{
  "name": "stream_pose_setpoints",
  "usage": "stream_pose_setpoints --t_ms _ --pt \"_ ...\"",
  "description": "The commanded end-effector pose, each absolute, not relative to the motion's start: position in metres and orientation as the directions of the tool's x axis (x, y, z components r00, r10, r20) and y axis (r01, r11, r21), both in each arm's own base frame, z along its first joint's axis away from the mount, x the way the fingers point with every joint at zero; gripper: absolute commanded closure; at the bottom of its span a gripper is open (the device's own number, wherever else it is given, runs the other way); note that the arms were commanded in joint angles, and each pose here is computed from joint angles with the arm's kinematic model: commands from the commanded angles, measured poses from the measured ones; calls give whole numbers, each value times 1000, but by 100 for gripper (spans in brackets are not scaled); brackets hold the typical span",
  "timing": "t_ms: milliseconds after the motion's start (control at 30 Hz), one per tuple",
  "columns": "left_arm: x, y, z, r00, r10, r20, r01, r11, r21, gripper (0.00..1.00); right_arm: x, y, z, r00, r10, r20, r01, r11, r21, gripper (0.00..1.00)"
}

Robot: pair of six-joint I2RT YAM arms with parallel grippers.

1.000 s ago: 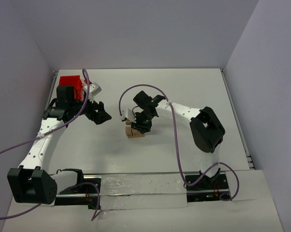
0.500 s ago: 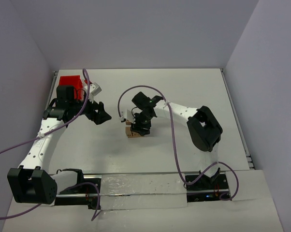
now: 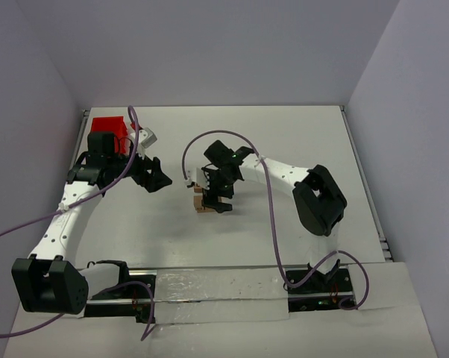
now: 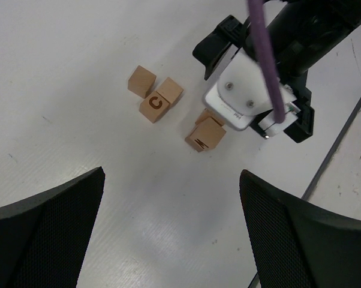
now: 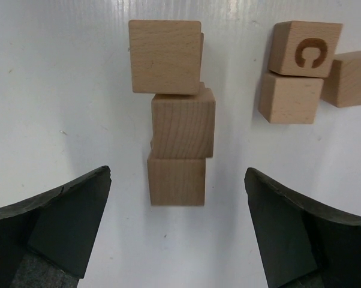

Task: Build the wood block tower

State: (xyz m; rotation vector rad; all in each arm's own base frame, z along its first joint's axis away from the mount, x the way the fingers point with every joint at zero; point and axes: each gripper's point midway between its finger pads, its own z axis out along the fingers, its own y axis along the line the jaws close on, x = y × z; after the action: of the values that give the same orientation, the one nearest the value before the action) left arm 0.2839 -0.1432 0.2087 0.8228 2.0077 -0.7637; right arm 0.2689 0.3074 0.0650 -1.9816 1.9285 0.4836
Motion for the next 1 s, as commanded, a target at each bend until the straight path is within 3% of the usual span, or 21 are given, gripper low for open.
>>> stream_pose_setpoints --t_ms 0,300,400,433,500,567,733,967 --pt "292 -143 224 -403 272 -874 784 595 -176 1 266 307 117 66 -848 -526 -996 -24 -86 0" --pt "312 -133 206 -338 386 -859 810 584 -56 1 259 292 204 65 -747 -661 -985 56 -160 0" --pt "312 -132 191 -291 464 -837 858 514 -13 18 259 279 221 25 -711 -703 -983 109 -146 0" --pt "315 -131 187 -264 487 -832 873 488 9 20 260 274 224 17 -703 -711 -982 121 -143 0" --pt "314 -130 172 -244 545 -802 906 424 13 41 260 263 226 -29 -684 -729 -981 161 -112 0" --pt "317 -128 158 -237 580 -780 920 392 12 51 265 245 225 -91 -665 -742 -970 226 -84 0" --pt "328 -125 129 -312 582 -751 894 448 -23 57 275 213 216 -225 -603 -766 -932 363 -12 0" --pt "329 -133 104 -309 549 -777 869 494 4 54 287 184 202 -369 -505 -780 -858 507 77 0"
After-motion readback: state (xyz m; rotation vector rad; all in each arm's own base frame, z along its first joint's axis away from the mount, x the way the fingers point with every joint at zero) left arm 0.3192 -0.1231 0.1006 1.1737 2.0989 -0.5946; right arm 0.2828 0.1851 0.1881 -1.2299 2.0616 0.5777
